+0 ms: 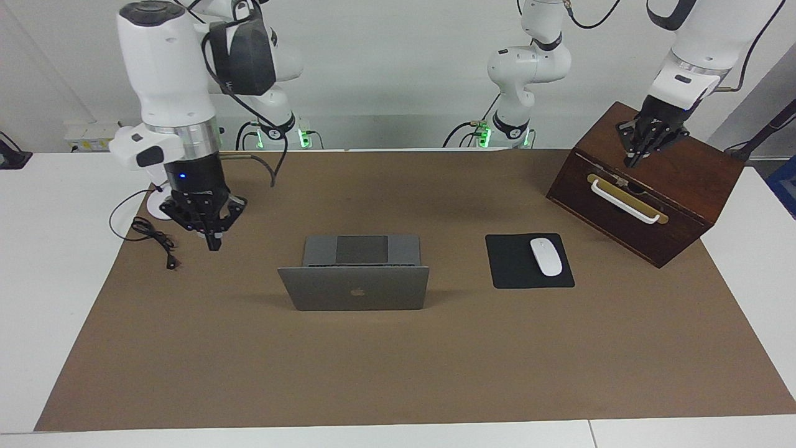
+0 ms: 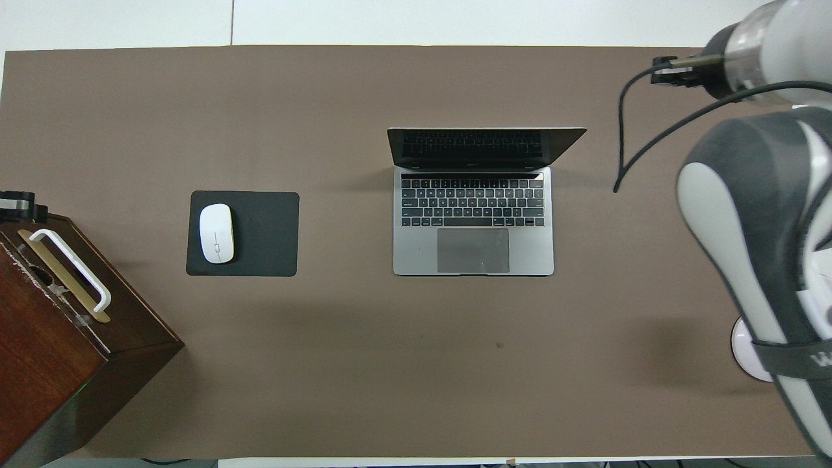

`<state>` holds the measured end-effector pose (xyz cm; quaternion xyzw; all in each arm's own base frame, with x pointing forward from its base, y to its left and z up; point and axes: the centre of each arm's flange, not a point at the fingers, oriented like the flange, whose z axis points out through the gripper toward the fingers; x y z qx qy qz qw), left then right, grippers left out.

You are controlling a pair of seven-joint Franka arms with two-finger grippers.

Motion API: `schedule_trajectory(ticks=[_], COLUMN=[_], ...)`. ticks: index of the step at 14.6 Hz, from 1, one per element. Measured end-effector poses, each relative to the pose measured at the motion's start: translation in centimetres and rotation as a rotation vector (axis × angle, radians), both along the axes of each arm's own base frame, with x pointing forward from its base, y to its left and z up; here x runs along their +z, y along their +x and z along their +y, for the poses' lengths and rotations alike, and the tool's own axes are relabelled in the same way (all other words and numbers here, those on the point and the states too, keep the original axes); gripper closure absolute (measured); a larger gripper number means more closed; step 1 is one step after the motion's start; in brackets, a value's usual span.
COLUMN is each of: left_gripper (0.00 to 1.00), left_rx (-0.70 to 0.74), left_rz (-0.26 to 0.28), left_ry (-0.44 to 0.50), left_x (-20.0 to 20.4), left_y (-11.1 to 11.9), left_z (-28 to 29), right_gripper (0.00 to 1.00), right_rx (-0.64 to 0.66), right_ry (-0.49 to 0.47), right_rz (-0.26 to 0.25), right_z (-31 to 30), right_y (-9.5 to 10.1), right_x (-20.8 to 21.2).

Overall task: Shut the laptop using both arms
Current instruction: 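Reach the right gripper to the laptop lid while the left gripper advances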

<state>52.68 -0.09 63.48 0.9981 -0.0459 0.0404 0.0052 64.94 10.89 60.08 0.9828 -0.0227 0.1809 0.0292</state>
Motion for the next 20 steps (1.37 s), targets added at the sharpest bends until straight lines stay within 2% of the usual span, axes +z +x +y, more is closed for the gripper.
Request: schedule_trajectory(ticks=[3, 7, 12, 15, 20], left_gripper=[0.99, 0.99, 0.99, 0.99, 0.99], left_rx=[-0.007, -0.051, -0.118, -0.160, -0.256], left_rz=[-0.042, -0.088, -0.146, -0.214, -0.324], left_ry=[0.001, 0.000, -0.014, -0.027, -0.064], left_x=[0.0, -0.9, -3.0, -4.0, -6.6], left_y=[0.4, 0.8, -0.6, -1.5, -3.6], left_z=[-0.4, -2.8, -8.7, -11.5, -16.8], right_gripper=[0.99, 0.99, 0.99, 0.99, 0.99], right_rx=[-0.048, -0.066, -0.075, -0.078, -0.071], right_ry=[0.018, 0.050, 0.091, 0.101, 0.123], right_rz=[-0.012, -0.041, -0.091, -0.113, -0.139], right_z=[4.5, 7.2, 9.1, 8.7, 9.2], right_y=[-0.3, 0.2, 2.0, 3.1, 3.9], right_x=[-0.9, -2.2, -5.0, -6.3, -7.2])
